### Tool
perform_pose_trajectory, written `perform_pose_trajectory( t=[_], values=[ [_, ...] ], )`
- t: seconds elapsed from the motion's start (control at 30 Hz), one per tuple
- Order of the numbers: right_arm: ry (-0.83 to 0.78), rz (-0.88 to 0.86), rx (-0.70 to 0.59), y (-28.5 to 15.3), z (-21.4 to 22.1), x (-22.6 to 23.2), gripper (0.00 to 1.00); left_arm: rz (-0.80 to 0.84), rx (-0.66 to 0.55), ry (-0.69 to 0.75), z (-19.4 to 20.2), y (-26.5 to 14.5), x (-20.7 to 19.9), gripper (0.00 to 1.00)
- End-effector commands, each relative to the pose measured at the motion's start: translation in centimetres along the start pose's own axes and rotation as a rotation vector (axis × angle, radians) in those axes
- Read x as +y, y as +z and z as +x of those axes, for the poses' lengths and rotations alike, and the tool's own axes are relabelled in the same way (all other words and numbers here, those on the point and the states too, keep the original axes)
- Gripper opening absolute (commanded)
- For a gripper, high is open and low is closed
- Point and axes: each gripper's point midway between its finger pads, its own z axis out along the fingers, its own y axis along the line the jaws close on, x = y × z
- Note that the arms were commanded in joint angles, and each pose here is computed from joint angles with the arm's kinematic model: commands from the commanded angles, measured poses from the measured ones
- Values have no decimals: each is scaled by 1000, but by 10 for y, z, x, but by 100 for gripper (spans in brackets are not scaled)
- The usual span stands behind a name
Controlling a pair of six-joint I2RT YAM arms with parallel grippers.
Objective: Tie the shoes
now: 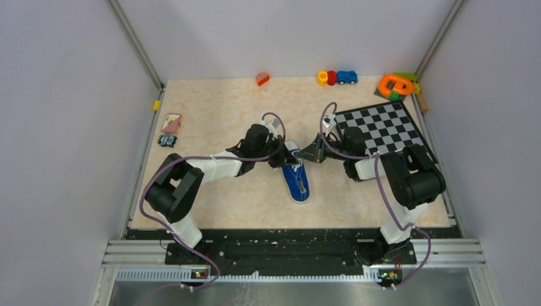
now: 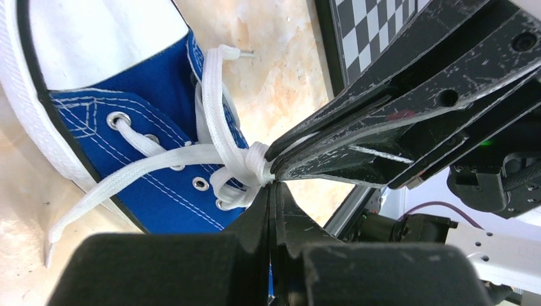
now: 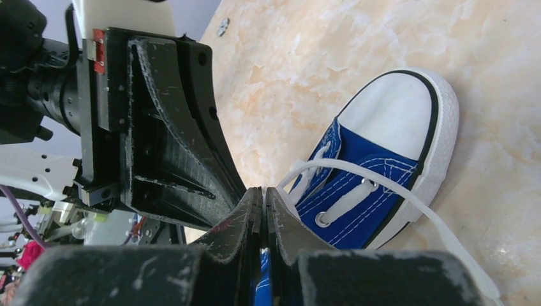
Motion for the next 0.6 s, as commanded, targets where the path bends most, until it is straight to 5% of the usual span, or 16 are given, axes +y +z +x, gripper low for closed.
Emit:
perform_pose_trajectory(
  t=[0.0,0.57],
  values=[
    [-47,4,-41,3,-22,5,6,-13,-54,39,-20,2,-4,0],
    [-23,53,-13,19,-27,17,10,-39,-30,50,-18,13,8,0]
  ],
)
